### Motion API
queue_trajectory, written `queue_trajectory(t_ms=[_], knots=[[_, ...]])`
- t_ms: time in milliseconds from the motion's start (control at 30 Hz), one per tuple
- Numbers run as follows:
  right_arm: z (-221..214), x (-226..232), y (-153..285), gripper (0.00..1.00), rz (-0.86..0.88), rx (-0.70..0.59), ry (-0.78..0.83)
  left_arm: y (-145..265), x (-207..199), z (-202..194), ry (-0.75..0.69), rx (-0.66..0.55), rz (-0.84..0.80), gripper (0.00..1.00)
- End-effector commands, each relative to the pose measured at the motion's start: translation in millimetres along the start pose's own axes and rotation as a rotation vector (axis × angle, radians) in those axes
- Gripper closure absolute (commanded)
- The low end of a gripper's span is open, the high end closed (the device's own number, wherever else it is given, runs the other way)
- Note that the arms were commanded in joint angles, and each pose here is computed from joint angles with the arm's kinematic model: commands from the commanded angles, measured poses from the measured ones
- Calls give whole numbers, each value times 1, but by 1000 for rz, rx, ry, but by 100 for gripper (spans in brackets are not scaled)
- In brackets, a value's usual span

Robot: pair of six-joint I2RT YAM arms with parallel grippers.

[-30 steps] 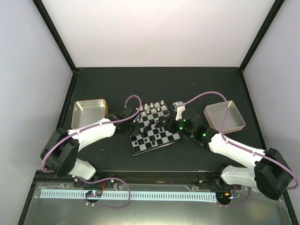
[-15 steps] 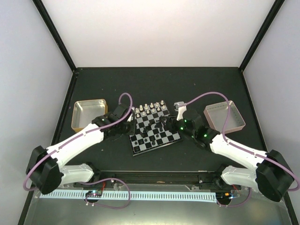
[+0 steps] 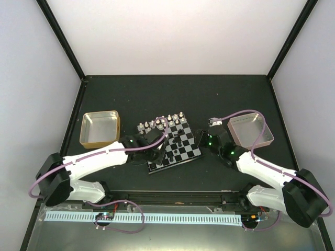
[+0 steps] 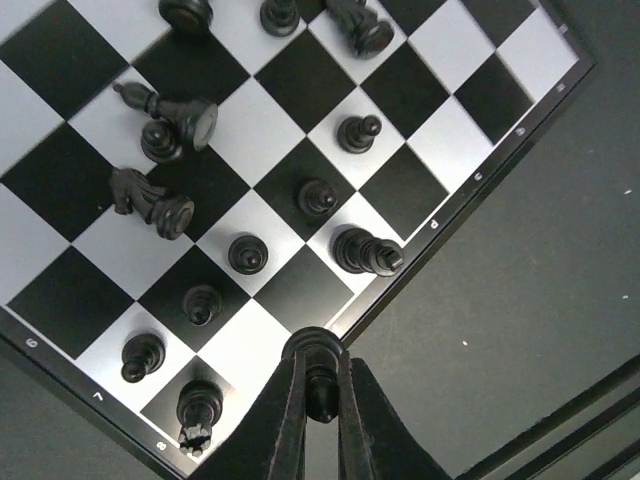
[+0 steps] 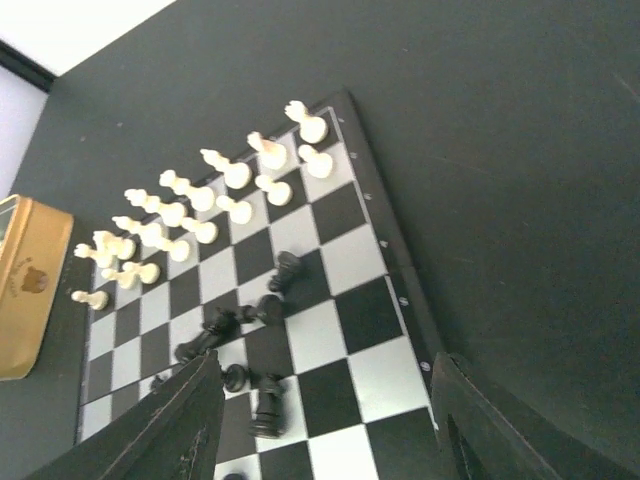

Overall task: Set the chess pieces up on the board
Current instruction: Place the chess piece on the chessboard.

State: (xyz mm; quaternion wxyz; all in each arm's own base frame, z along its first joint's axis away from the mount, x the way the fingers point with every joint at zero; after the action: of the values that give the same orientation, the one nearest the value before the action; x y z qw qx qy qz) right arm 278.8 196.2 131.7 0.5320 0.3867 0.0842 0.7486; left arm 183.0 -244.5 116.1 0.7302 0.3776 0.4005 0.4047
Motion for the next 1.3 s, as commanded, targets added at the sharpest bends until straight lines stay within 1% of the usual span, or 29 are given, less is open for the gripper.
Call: queue_trajectory(t_ms=[0,133,267,500,767,833,1000,1133,1267], knots=[[-2,-17,-1,43,-48,-13,-78,-11,-11,3,-3,16,-13,96],[-2,-18,-2,43,-46,-6,-82,-23,-16,0,-14,38,-20,96],[-1,-17,-3,43,-39,-6,-82,-37,-9,1,-13,43,28,96],[-2,-19,-3,42,-39,-1,-81,-49,-5,-1,-17,52,71,95],[-2,-18,-5,43,-31,6,-79,-51,-10,0,-26,60,50,90],[-2,-17,-5,43,-27,7,-78,-51,-9,-1,-25,66,53,87],[-2,-15,-4,43,-15,11,-78,-48,-9,-2,-27,68,50,77],[0,-10,-2,43,5,15,-70,-41,-11,3,-26,49,43,74],[6,1,2,43,39,23,-28,-28,-10,13,-23,4,58,71]])
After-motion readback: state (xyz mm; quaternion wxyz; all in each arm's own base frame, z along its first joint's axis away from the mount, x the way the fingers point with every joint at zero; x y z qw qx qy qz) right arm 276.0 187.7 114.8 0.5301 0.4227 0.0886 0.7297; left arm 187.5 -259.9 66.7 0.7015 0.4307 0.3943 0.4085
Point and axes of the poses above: each gripper's point midway between its finger pads, its own y axis back along the fingers, its own x axis along the line the jaws close on, z = x × y, the point moved 1 cm from there along y, back along the fingers, and after that the axes turned 2 degrees about y, right-handed, at the moved point
